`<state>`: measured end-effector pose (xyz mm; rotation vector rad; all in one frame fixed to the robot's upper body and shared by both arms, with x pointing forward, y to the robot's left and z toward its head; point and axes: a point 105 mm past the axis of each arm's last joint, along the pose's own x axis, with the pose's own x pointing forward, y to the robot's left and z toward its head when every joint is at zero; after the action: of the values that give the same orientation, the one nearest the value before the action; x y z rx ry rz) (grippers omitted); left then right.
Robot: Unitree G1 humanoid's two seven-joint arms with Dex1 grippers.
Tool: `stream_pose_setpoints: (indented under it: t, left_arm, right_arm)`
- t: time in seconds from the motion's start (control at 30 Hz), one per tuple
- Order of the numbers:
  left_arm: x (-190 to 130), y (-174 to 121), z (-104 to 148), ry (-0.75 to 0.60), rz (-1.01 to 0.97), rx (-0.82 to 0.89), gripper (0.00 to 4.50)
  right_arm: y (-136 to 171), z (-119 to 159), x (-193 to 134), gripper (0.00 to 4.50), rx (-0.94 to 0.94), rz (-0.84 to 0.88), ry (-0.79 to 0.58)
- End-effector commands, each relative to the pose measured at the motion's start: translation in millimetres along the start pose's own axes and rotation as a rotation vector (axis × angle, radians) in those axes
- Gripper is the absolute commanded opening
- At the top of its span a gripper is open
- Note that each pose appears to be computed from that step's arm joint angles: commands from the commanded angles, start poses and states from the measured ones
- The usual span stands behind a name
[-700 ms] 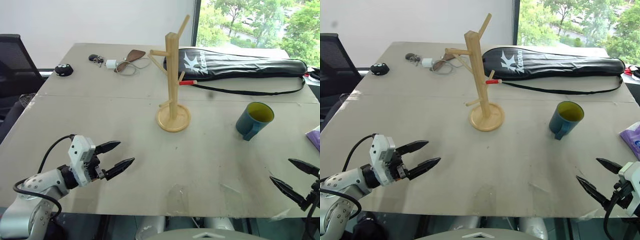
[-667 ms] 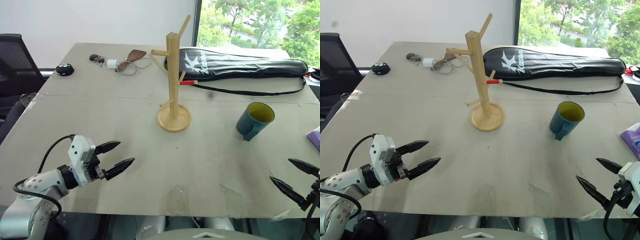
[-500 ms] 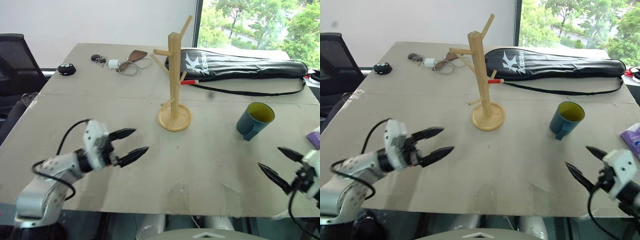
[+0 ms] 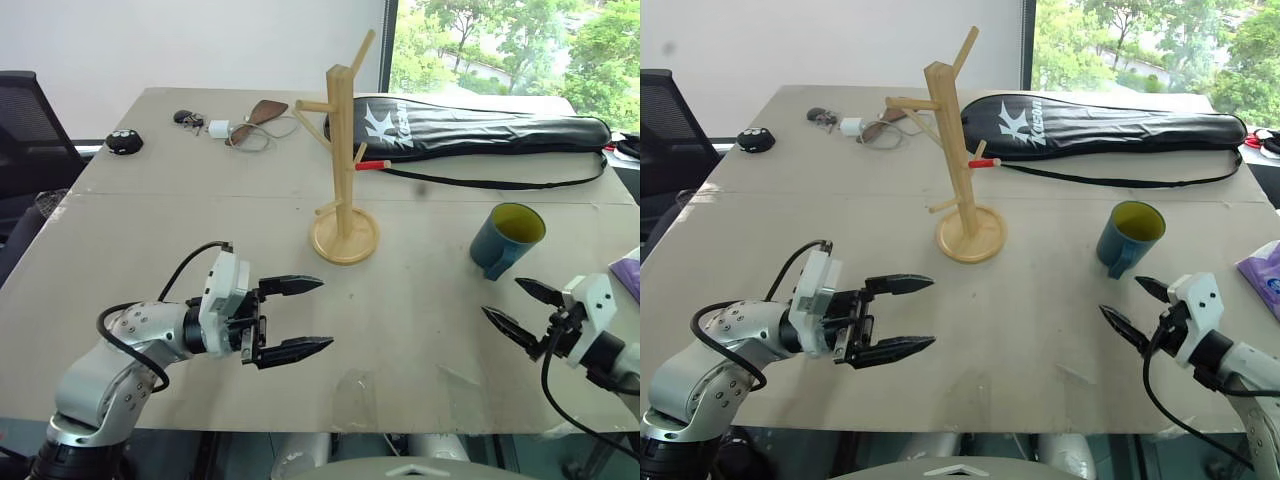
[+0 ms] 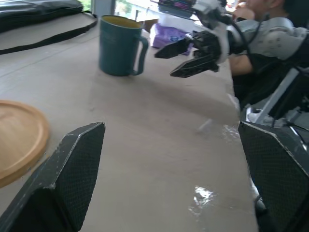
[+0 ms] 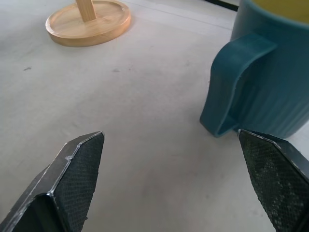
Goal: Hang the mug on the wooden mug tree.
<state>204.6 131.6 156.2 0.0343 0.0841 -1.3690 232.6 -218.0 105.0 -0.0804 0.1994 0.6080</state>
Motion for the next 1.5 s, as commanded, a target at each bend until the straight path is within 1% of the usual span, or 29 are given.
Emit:
stream_pose_setpoints:
  t: [0.03,0.17,0.37,0.63,0.67,0.7,0.87,0.9,0.93,0.97,1.17,1.23,1.33,1.37,1.5]
  left_arm:
    - [2,-10,10,-0.008,-0.049,0.033,4.5]
    - [1,-12,17,-0.054,-0.051,0.017,4.5]
    - [-8,-13,10,-0.046,-0.02,0.006,4.5]
    - [-10,-14,10,-0.043,0.012,0.02,4.5]
    - [-11,-14,10,-0.042,0.014,0.021,4.5]
    - [-11,-14,10,-0.042,0.016,0.02,4.5]
    - [-12,-14,9,-0.036,0.038,0.018,4.5]
    - [-13,-14,8,-0.035,0.042,0.019,4.5]
    - [-13,-14,8,-0.036,0.044,0.018,4.5]
    - [-13,-14,9,-0.036,0.048,0.017,4.5]
    - [-12,-12,10,-0.048,0.069,0.013,4.5]
    - [-12,-11,12,-0.06,0.077,0.015,4.5]
    - [-13,-7,18,-0.1,0.111,0.022,4.5]
    - [-15,-5,20,-0.12,0.132,0.027,4.5]
    - [-25,-4,25,-0.168,0.231,0.051,4.5]
  right_arm:
    - [1,8,7,4.47,0.004,0.013,-0.026]
    - [-3,10,21,4.47,-0.012,0.004,-0.035]
    - [-3,10,29,4.47,-0.006,0.014,-0.039]
    - [-5,9,39,4.47,-0.011,0.028,-0.044]
    - [-6,8,41,3.97,-0.011,0.03,-0.044]
    - [-7,6,42,3.69,-0.011,0.03,-0.043]
    - [-14,2,48,1.36,-0.02,0.029,-0.042]
    - [-15,2,48,0.8,-0.023,0.029,-0.043]
    - [-17,2,49,0.49,-0.031,0.028,-0.043]
    - [-18,2,50,0.01,-0.041,0.028,-0.044]
    - [-20,4,51,0.01,-0.063,0.034,-0.056]
    - [-20,11,51,0.01,-0.077,0.04,-0.073]
    - [-11,37,53,0.01,-0.111,0.082,-0.115]
    - [-2,54,57,0.01,-0.133,0.112,-0.134]
    - [27,105,73,0.01,-0.169,0.199,-0.173]
